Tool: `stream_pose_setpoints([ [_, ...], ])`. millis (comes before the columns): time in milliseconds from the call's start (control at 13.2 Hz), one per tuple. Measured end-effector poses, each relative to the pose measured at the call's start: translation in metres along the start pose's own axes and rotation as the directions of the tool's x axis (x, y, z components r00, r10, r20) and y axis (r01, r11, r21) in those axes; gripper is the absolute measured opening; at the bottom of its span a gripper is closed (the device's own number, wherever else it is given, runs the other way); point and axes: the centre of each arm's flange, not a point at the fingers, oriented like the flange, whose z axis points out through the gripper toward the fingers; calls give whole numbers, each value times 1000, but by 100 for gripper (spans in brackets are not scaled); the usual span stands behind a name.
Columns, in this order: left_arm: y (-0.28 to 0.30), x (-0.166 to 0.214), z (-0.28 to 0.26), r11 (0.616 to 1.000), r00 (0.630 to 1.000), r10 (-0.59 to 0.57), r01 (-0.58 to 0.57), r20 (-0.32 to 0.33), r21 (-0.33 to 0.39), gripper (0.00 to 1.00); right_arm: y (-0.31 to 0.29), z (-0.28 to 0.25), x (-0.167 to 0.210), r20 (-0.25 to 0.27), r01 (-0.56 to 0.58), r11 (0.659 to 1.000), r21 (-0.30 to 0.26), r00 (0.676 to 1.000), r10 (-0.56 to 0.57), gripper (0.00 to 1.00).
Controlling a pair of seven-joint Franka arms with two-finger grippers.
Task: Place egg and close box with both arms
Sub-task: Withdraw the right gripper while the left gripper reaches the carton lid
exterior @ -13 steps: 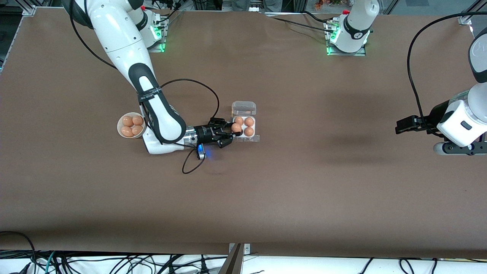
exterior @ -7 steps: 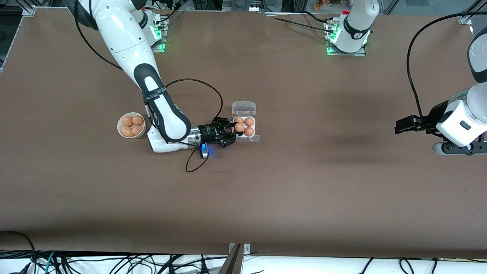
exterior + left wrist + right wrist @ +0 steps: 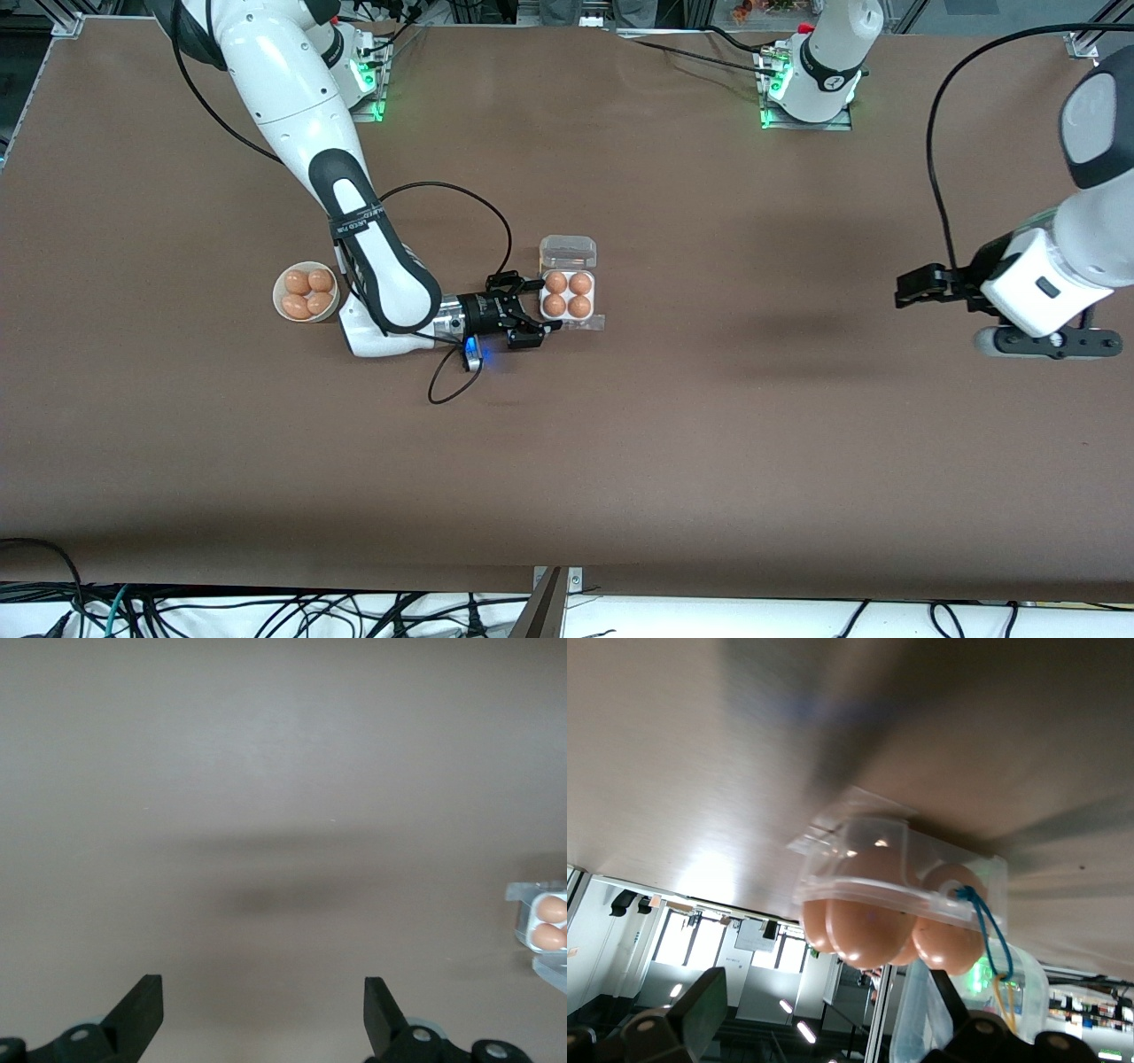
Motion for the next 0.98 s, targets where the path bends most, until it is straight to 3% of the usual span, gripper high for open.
stream_pose_setpoints([
  [151, 49, -5, 10, 1000, 1000, -1, 1, 19, 2, 96, -18, -21, -4, -44, 56, 998, -8, 997, -56, 100],
  [302, 103, -11, 27, 999, 998, -26, 27, 53, -22, 77, -32, -50, -6, -99, 103, 994, -29, 989, -106, 100],
  [529, 153, -19, 46, 991, 989, -83, 95, 120, -95, 42, -46, -103, -11, -200, 184, 966, -181, 955, -219, 100],
  [604, 165, -22, 51, 986, 984, -112, 128, 140, -108, 42, -50, -122, -17, -236, 203, 952, -229, 937, -256, 100],
  [680, 178, -25, 56, 982, 978, -134, 153, 159, -111, 35, -54, -141, -26, -277, 218, 935, -279, 914, -295, 100],
  [756, 193, -29, 63, 981, 974, -143, 163, 175, -106, 22, -58, -160, -37, -323, 232, 911, -342, 881, -345, 100],
  [831, 212, -35, 70, 980, 970, -153, 173, 188, -95, 15, -61, -178, -53, -368, 239, 876, -419, 837, -404, 100],
  [982, 252, -51, 85, 975, 957, -195, 213, 216, -63, 14, -63, -209, -88, -428, 213, 785, -582, 741, -518, 100],
])
